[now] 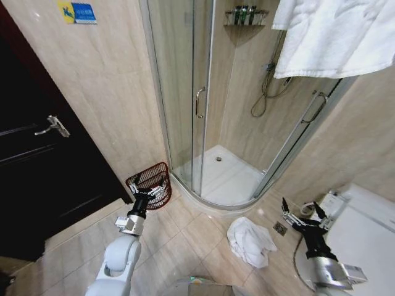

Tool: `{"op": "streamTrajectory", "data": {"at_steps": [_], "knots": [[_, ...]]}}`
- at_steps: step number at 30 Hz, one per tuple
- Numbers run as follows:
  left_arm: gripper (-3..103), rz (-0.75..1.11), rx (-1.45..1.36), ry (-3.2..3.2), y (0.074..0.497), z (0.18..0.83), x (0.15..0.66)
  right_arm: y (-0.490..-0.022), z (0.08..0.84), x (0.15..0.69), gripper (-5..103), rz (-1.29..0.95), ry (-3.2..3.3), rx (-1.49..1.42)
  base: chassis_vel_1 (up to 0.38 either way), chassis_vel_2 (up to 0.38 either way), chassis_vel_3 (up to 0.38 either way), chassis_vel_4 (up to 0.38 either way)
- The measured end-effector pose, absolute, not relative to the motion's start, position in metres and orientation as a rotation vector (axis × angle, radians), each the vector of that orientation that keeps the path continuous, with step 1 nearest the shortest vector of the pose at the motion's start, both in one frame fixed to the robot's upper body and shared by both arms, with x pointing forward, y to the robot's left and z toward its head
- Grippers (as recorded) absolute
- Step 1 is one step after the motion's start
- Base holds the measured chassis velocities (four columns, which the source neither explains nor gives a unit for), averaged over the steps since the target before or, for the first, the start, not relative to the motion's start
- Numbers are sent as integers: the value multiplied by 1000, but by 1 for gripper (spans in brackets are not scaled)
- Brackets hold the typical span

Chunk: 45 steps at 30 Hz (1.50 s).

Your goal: Discard the used towel into the hamper.

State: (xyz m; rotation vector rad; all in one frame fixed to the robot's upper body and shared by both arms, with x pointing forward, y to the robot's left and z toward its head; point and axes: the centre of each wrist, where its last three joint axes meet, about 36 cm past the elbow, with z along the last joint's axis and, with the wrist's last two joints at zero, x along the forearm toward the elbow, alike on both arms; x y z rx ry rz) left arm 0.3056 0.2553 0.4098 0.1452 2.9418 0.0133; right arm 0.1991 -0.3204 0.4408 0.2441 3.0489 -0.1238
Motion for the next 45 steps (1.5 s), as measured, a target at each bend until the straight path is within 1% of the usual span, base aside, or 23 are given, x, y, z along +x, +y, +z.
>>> {"op": "streamTrajectory", "data": {"at_steps": [38, 43, 45], "knots": [[100, -14, 180, 2913, 259, 421, 319, -322, 451, 202, 100, -140, 3037, 259, 0, 0, 0, 0], [100, -50, 198, 2897, 260, 428, 320, -322, 471, 212, 100, -128, 3032, 233, 0, 0, 0, 0], [100, -52, 202, 2889, 260, 432, 320, -323, 496, 228, 100, -107, 3041, 206, 0, 0, 0, 0]]}}
